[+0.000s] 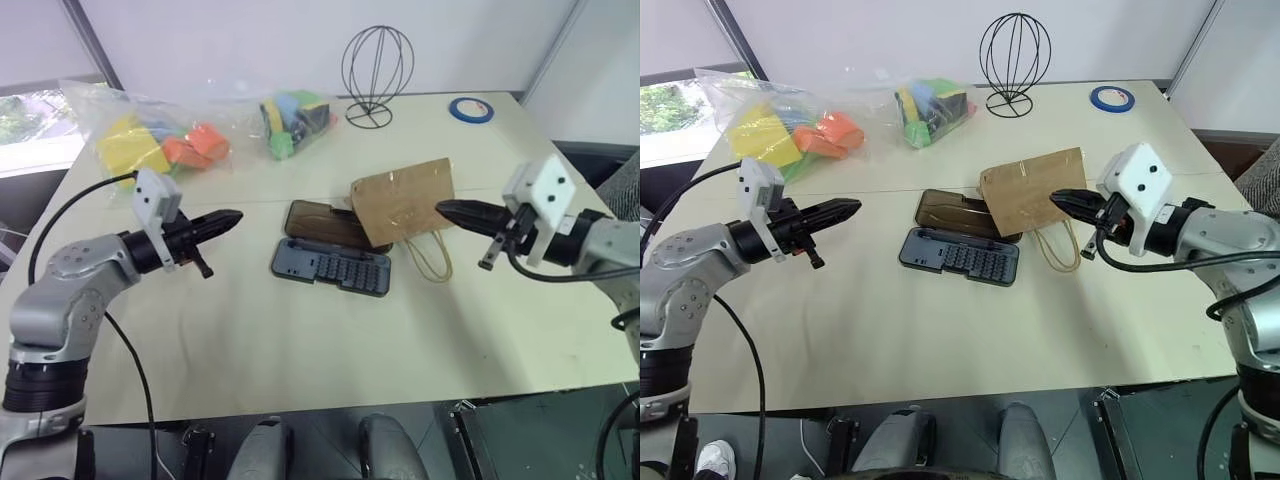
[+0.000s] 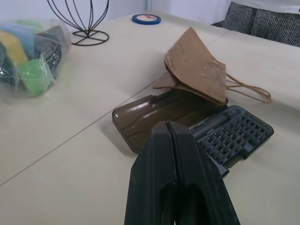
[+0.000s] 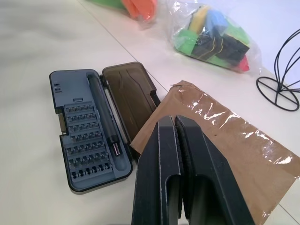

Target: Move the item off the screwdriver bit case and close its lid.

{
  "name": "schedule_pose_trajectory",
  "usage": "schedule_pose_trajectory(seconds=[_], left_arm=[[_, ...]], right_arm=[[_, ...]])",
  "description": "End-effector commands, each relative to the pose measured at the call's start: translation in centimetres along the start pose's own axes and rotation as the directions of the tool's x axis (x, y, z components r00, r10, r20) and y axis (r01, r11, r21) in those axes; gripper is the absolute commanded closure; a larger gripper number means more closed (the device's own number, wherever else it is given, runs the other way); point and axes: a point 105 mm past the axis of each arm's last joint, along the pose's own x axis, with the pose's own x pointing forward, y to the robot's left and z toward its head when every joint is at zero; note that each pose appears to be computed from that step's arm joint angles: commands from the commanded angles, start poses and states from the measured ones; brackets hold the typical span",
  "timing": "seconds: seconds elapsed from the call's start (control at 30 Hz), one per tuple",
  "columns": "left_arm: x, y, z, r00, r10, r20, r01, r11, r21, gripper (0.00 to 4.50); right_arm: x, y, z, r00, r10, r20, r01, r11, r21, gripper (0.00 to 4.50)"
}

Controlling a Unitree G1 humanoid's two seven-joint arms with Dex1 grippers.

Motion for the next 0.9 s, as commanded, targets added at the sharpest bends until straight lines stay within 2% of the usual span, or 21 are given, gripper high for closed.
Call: schedule_pose_trajectory(seconds=[0.03, 0.23, 0.27, 0.37, 0.53, 0.57, 0.9], left_arm=[[0.2, -0.1, 1.0, 1.000, -0.001, 0.029, 0.000, 0.999, 0.039, 4.50], [0.5, -0.4, 0.7, 1.000, -0.002, 0.027, 0.001, 0.999, 0.036, 4.50], [0.6, -0.5, 0.7, 1.000, -0.002, 0.026, 0.002, 0.999, 0.035, 4.50], [0.9, -0.8, 0.5, 1.000, -0.006, 0.027, 0.005, 0.999, 0.032, 4.50], [0.9, -1.0, 0.2, 1.000, -0.006, 0.019, 0.006, 1.000, 0.030, 4.50], [0.9, -0.9, 0.2, 1.000, -0.003, 0.019, 0.003, 1.000, 0.029, 4.50], [1.3, -1.4, -0.2, 1.000, 0.001, 0.020, -0.002, 1.000, 0.029, 4.50]], right_arm=[[-0.1, -0.3, 1.1, 0.999, -0.017, 0.027, 0.018, 0.999, -0.039, 4.44], [0.1, -0.6, 0.9, 0.999, -0.040, 0.021, 0.041, 0.999, -0.027, 4.44], [0.3, -0.8, 0.6, 0.998, -0.056, 0.016, 0.056, 0.998, -0.018, 4.20], [0.8, -0.9, -0.2, 0.997, -0.078, 0.007, 0.078, 0.997, 0.005, 3.14], [1.3, -1.0, -1.9, 0.992, -0.121, -0.031, 0.122, 0.992, 0.019, 0.45], [1.4, -1.1, -2.2, 0.990, -0.137, -0.039, 0.138, 0.990, 0.013, 0.04], [3.6, -3.3, -6.9, 0.920, -0.367, -0.139, 0.342, 0.923, -0.174, 0.04]])
